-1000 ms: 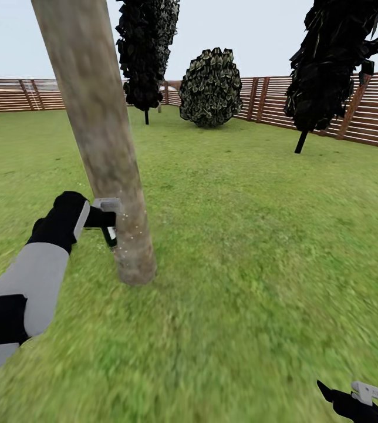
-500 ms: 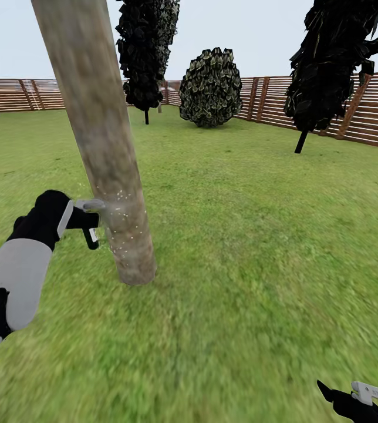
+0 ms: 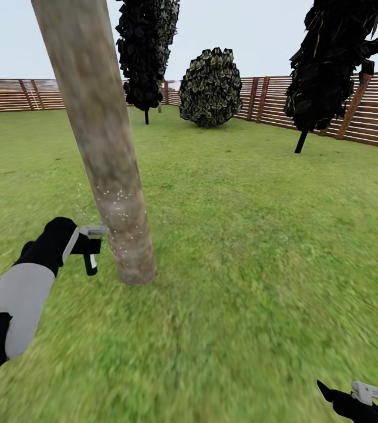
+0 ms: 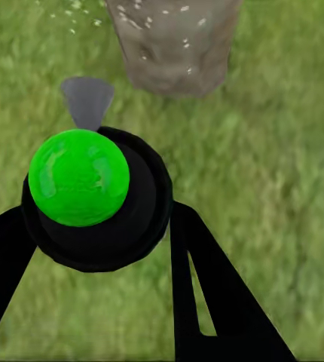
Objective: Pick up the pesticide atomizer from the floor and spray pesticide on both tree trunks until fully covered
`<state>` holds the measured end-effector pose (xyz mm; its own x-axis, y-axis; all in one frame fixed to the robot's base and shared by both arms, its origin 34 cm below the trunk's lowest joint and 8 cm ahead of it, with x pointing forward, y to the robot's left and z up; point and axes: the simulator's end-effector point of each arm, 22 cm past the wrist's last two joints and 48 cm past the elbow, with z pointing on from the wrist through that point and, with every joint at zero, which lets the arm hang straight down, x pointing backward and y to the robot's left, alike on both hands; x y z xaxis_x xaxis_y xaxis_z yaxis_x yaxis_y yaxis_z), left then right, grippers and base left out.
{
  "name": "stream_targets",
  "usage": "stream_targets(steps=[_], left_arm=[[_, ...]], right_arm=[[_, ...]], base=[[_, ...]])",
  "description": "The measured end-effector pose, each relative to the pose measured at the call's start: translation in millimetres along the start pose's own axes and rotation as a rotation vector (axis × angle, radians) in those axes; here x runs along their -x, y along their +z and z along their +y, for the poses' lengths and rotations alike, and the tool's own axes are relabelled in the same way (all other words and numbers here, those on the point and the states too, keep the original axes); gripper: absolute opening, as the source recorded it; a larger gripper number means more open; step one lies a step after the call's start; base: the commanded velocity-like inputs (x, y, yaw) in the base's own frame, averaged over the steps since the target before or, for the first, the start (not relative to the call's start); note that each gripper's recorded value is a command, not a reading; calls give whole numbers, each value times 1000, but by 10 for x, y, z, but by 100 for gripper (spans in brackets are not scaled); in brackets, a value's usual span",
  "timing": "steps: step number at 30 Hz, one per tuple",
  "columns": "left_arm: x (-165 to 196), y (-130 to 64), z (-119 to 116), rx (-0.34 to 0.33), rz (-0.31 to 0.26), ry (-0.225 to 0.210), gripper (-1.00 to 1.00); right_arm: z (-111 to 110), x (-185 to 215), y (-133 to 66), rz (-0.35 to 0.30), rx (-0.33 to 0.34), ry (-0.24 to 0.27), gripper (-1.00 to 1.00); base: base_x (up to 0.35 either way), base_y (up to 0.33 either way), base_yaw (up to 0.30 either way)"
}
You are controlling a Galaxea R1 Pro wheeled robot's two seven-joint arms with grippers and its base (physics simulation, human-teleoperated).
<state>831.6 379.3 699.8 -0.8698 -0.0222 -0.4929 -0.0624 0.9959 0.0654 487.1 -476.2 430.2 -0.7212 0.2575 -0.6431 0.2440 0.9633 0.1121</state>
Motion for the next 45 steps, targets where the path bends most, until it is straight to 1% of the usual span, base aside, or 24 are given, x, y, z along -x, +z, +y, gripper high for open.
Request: stream_targets(steps=[3,5,9,11,13,15,16,17,19,21,24,25,26,28,33,34,36,37,38,39,40,41,43,45], left_arm=[[117,-74,31,7,-16,-7,-100],[493,-301,42,7,-74,-13,-100],[860,-555,77,10,-134,-19,-100],[892,-578,85,11,-139,-20,-100],[830,-535,141,25,-125,-18,-100],[759,-522,420,85,-110,-15,-100],[734,-538,595,112,-107,-23,-100],[720,-546,673,123,-104,-27,-100],[711,-541,686,120,-104,-31,-100],[709,-522,597,98,-104,-34,-100],[750,-487,202,39,-108,-16,-100],[765,-487,121,29,-111,-10,-100],[774,-490,92,29,-113,-5,-100],[782,-495,79,30,-115,-3,-100],[729,-478,289,62,-104,-11,-100],[689,-451,320,71,-98,-8,-100],[431,-266,264,67,-58,1,-100],[235,-134,174,53,-28,5,-100],[113,-55,108,46,-9,12,-100],[-93,79,-120,23,23,32,-100],[-185,135,-316,-16,36,29,-100],[-209,149,-391,-16,38,44,-100],[-224,154,-463,-22,39,50,-100],[-229,151,-452,-20,41,48,-100]], right_arm=[[-2,1,-1,0,0,1,100],[-3,2,-2,-1,-1,1,100],[-3,1,-2,-1,-1,1,100],[-4,1,-1,-1,-1,1,100],[-3,1,-1,0,-1,1,100],[-3,1,-1,0,-1,1,100],[-3,1,-1,0,-1,1,100],[-3,1,-1,0,-1,1,100],[-4,0,-1,0,-1,1,100],[-4,0,-1,0,-1,1,100],[-5,1,-2,-1,-1,1,100],[-4,1,-2,-1,-1,1,100],[-4,1,-1,0,-1,1,100],[-4,2,-1,-1,-1,1,100],[-6,7,-2,-2,-1,0,100],[-5,4,-1,-1,-1,1,100],[-4,4,-1,-1,-1,0,100],[-3,5,-1,-1,0,0,100],[-6,6,-2,-1,0,0,100],[-4,6,-2,-1,0,0,100],[-4,6,-2,-1,0,0,100],[-3,7,-2,-2,0,0,100],[-2,7,-2,-2,0,0,100],[-3,7,-2,-2,0,0,100]], base=[[0,0,0],[0,0,0],[0,0,0],[0,0,0],[0,0,0],[0,0,0],[0,0,0],[0,0,0],[0,0,0],[0,0,0],[0,0,0],[0,0,0],[0,0,0],[0,0,0],[0,0,0],[0,0,0],[0,0,0],[0,0,0],[0,0,0],[0,0,0],[0,0,0],[0,0,0],[0,0,0],[0,0,0]])
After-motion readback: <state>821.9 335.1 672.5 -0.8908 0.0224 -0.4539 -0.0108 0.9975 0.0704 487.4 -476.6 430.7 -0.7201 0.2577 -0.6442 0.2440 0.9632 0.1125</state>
